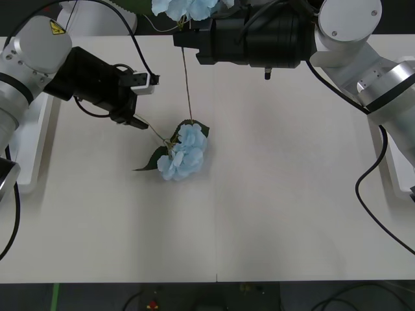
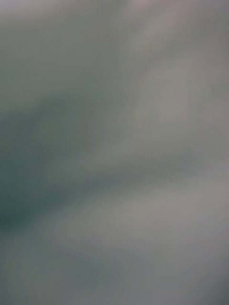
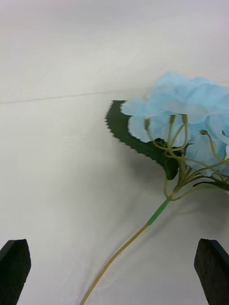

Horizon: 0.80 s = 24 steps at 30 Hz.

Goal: Put the red flowers into the right box and the blue flowers into the left box

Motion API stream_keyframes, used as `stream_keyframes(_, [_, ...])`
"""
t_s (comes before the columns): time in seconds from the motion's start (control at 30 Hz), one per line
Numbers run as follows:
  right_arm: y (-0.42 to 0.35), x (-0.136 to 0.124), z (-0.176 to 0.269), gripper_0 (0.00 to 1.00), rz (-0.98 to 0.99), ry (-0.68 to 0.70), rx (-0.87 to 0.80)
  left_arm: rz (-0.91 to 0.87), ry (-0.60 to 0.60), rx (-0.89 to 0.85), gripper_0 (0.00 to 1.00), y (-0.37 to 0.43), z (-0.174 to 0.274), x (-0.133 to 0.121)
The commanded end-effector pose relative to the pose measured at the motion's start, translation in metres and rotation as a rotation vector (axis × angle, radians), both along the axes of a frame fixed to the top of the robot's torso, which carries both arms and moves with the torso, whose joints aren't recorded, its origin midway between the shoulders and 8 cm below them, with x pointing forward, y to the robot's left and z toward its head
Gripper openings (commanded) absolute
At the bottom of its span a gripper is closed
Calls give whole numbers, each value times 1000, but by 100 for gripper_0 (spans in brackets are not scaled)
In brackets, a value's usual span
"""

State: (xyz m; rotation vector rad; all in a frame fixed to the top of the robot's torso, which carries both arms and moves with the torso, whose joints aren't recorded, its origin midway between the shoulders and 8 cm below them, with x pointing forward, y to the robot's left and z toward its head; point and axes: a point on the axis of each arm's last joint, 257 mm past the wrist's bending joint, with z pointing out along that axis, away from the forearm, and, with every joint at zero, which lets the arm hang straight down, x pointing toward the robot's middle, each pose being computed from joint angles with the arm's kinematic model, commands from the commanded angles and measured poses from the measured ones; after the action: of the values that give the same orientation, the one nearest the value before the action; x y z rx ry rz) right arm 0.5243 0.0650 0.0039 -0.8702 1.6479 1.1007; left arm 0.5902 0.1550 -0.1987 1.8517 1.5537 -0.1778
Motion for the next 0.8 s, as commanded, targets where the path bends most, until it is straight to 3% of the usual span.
stream_keyframes(0.03, [20, -10, 30, 0, 36, -38, 31, 154, 50, -142, 100, 28, 62, 11])
stream_keyframes(0.2, [20, -9, 30, 0, 33, -38, 31, 370, 269, -354, 100, 71, 75, -9])
stream_keyframes(0.43, [20, -9, 30, 0, 34, -39, 31, 522, 505, -538, 100, 66, 81, -22])
stream_keyframes(0.63, [20, -9, 31, 0, 30, -41, 34, 501, 672, -723, 100, 25, 99, -32])
stream_keyframes(0.8, [20, -9, 31, 0, 30, -41, 34, 444, 740, -809, 100, -8, 111, -37])
